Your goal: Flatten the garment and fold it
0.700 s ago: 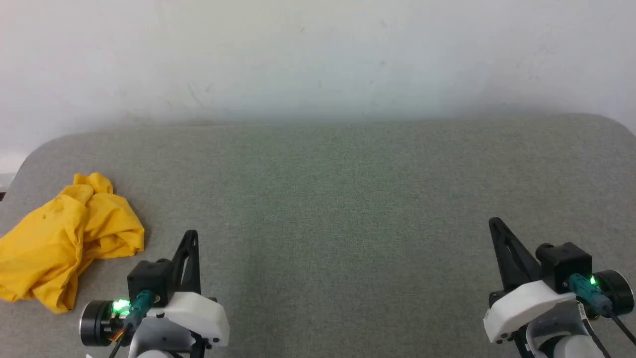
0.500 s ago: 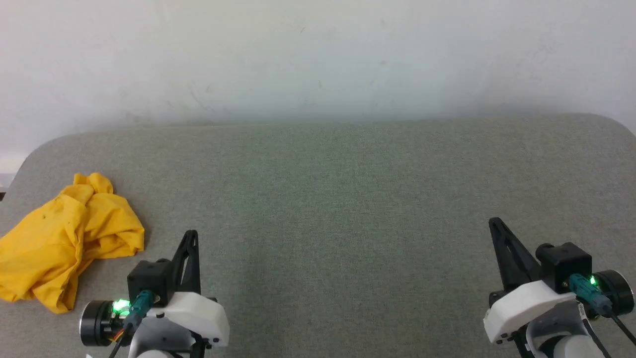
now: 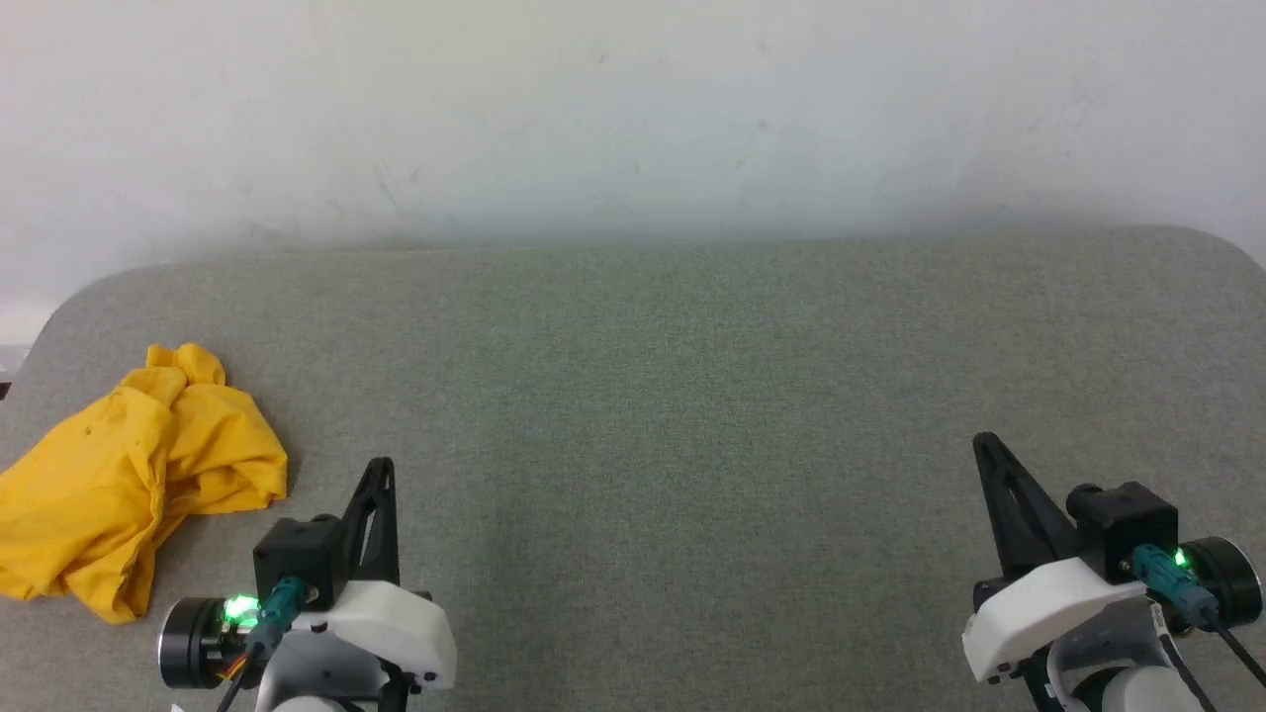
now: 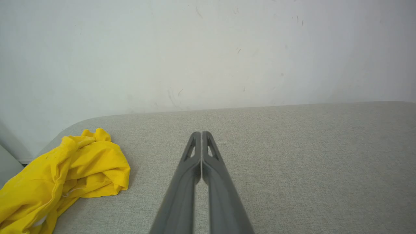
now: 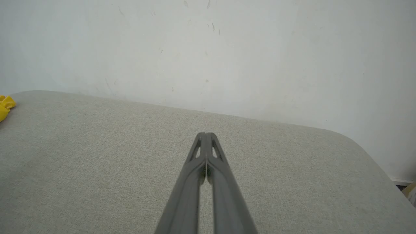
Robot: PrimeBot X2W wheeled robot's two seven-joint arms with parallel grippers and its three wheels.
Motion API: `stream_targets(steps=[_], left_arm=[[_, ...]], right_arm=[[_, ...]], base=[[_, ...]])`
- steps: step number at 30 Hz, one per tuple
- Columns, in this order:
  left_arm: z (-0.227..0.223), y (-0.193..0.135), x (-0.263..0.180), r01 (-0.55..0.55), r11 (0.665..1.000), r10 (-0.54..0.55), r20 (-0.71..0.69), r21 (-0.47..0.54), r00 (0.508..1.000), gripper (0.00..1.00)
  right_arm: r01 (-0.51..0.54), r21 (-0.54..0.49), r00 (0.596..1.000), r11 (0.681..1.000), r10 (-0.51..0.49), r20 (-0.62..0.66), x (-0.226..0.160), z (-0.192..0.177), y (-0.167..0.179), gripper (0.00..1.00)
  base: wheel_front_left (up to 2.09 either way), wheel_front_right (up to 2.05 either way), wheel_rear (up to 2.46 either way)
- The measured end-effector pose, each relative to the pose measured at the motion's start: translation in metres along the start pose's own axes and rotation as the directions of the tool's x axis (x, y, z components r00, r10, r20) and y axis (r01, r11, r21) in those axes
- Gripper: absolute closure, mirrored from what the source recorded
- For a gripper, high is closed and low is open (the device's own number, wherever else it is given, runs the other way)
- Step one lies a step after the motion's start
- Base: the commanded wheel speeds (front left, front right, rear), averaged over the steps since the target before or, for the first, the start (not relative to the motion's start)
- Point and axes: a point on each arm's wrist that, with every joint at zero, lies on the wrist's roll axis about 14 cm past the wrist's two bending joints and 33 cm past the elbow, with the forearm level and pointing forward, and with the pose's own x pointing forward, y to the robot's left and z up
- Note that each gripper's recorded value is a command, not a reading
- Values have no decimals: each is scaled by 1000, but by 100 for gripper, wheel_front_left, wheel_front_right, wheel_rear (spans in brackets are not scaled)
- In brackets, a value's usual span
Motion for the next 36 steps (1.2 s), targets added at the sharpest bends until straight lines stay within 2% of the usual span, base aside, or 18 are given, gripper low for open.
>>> stream_targets(steps=[9,10,36], left_arm=[[0,0,0,0,1000,0,0,0,1000,100],[0,0,0,0,1000,0,0,0,1000,0],[-3,2,-3,-14,1000,14,13,-8,1000,0]], right_arm=[[0,0,1000,1000,0,0,0,0,0,100],[0,0,1000,1000,0,-1,0,0,0,0],[-8,20,999,1000,7,37,3,4,2,0]], base=[[0,0,0],[0,0,0],[0,0,0]])
